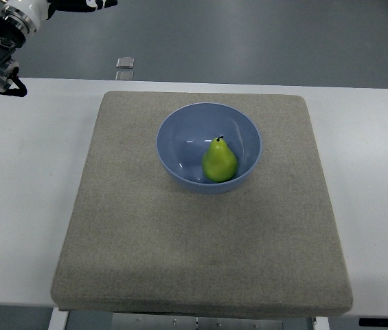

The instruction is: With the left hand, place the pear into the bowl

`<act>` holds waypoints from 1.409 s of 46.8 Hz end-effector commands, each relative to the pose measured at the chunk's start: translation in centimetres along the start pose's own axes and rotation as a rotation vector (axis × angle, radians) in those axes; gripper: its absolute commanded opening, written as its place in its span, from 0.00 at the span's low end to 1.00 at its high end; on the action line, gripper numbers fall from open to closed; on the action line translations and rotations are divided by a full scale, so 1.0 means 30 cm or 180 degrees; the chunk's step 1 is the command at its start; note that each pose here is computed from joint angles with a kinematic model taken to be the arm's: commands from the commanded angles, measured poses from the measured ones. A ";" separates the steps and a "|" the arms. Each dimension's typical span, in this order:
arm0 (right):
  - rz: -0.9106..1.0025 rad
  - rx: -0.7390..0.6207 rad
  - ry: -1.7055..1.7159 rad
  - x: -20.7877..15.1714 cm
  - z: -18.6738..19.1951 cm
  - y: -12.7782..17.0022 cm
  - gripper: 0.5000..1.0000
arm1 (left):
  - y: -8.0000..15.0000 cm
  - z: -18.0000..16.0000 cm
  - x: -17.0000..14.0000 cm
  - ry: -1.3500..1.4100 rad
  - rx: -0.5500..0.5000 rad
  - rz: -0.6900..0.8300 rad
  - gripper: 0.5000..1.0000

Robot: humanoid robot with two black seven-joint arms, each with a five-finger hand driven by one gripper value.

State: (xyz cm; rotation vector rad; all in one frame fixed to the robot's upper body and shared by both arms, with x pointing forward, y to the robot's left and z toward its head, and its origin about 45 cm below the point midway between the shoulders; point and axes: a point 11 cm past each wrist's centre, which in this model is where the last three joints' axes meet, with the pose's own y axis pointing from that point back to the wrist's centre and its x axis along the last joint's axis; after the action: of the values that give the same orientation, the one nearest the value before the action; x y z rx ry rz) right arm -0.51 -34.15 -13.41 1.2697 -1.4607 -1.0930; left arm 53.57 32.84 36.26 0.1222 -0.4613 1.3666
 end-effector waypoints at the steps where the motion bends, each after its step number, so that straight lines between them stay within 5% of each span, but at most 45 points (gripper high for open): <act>1: 0.0000 -0.0003 0.0000 0.000 0.000 0.000 0.85 | 0.002 -0.026 -0.014 0.0255 0.0097 0.0091 0.96; 21: 0.0000 -0.0003 0.0000 0.000 0.000 0.000 0.85 | 0.005 -0.141 -0.148 0.1593 0.0589 0.0439 0.93; 41: 0.0000 -0.0003 0.0000 0.000 0.000 0.000 0.85 | 0.072 -0.255 -0.178 0.2742 0.0517 0.0735 0.92; 66: 0.0000 -0.0003 0.0000 0.000 0.000 0.000 0.85 | 0.099 -0.296 -0.195 0.2785 0.0565 0.0733 0.98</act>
State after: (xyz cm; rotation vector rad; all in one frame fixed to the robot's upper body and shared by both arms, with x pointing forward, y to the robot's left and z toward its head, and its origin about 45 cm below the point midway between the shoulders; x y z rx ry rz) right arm -0.51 -34.15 -13.41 1.2692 -1.4601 -1.0935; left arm 52.27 31.09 25.67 -0.3961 0.3923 1.5328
